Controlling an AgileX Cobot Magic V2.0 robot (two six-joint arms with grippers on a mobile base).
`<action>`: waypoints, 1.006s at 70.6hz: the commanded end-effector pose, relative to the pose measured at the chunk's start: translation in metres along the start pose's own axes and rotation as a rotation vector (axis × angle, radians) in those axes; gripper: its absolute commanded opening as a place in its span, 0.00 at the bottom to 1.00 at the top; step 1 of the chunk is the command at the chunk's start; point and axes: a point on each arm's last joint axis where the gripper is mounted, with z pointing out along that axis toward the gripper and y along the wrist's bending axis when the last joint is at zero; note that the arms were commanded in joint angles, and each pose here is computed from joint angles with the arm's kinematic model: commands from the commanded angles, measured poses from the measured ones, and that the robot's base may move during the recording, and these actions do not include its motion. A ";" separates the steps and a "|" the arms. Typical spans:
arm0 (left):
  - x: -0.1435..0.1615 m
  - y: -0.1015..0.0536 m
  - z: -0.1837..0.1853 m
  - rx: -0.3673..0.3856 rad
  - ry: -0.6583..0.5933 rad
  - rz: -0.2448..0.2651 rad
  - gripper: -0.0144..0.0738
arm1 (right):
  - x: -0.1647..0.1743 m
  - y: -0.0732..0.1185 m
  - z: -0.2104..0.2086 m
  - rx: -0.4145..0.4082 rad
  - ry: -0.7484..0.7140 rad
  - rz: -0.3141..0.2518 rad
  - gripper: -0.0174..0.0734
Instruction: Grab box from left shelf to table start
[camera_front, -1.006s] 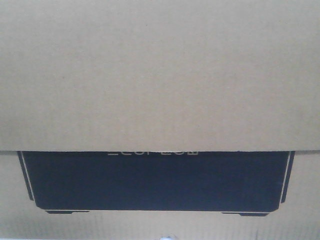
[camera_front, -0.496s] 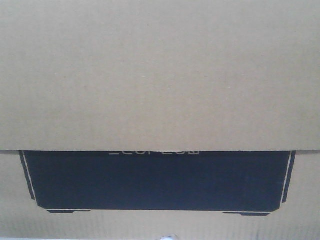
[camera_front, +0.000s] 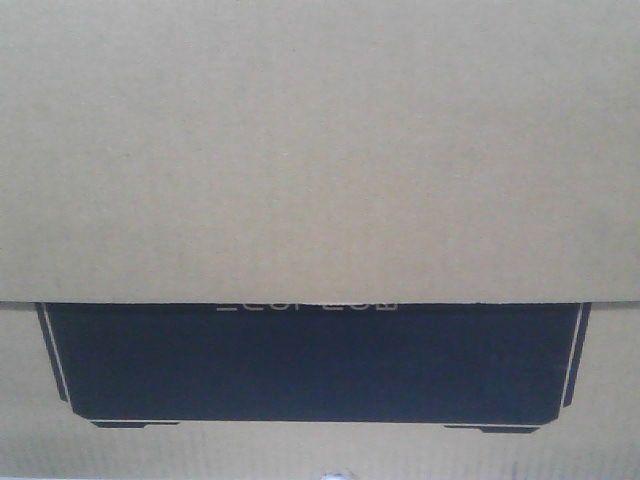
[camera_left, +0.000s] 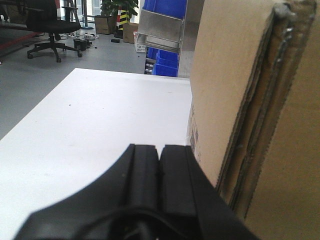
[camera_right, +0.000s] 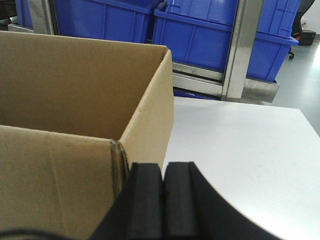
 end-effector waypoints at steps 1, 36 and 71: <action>-0.010 0.000 -0.001 0.004 -0.109 0.002 0.05 | -0.014 0.000 -0.005 0.005 -0.110 -0.009 0.25; -0.010 0.000 -0.001 0.004 -0.109 0.002 0.05 | -0.014 0.000 -0.005 0.005 -0.113 -0.009 0.25; -0.010 0.000 -0.001 0.004 -0.109 0.002 0.05 | 0.041 -0.001 0.032 0.104 -0.044 0.019 0.25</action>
